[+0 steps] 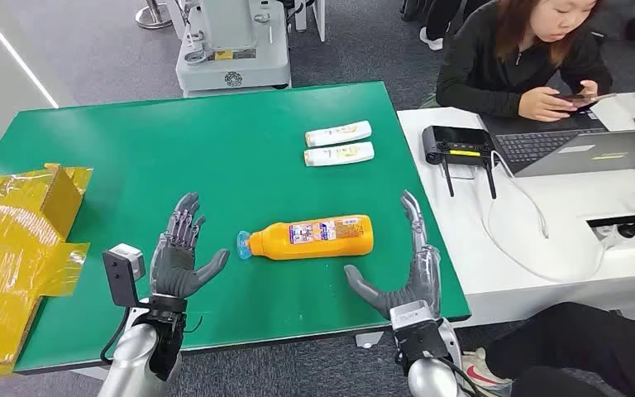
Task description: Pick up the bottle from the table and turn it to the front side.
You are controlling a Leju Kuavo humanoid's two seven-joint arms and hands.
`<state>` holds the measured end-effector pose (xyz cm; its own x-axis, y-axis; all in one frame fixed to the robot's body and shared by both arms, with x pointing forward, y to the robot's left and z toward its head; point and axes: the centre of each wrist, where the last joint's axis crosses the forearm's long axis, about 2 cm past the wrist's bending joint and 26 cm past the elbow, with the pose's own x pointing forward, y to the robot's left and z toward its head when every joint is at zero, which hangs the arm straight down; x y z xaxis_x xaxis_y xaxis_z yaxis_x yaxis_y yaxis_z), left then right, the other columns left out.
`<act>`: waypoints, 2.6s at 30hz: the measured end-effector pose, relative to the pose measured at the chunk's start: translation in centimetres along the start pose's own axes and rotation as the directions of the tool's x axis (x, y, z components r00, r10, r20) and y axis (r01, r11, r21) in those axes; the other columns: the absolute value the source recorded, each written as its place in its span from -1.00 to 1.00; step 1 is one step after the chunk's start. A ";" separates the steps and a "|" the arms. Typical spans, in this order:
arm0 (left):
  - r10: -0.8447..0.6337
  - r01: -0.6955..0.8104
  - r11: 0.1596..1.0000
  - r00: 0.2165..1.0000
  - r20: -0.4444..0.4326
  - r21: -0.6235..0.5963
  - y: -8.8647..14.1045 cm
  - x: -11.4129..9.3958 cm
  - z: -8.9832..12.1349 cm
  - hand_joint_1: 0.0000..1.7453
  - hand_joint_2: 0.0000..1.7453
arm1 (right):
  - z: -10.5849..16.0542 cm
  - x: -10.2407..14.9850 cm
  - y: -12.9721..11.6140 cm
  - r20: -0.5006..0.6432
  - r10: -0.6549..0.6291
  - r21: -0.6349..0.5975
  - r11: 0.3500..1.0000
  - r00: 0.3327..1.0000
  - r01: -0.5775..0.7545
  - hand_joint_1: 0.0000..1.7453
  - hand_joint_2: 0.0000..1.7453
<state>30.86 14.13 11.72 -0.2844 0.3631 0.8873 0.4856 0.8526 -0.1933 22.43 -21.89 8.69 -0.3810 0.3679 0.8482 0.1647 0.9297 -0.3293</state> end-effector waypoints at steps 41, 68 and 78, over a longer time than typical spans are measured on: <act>-0.119 0.113 0.989 0.991 -0.056 -0.093 0.0 -0.6 -1.8 -1.00 1.00 | -20.6 -3.7 -0.3 0.094 0.715 0.864 0.287 0.693 -0.413 -1.00 1.00; -0.055 0.048 0.996 0.994 -0.096 -0.076 0.5 -1.1 -0.4 -1.00 1.00 | -22.3 -4.3 -3.5 0.372 0.842 0.885 -0.195 0.390 -0.423 -1.00 1.00; -0.060 0.053 0.996 0.992 -0.109 -0.068 0.6 -1.3 0.1 -1.00 1.00 | -20.2 -6.2 -3.6 0.383 0.853 0.864 -0.196 0.354 -0.463 -0.65 1.00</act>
<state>31.42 14.24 10.36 -0.2216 0.2681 0.9376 0.5248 0.8431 -0.1170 42.55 -27.82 13.00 -0.3431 0.9289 -0.1397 -0.6419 -0.3404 -0.6871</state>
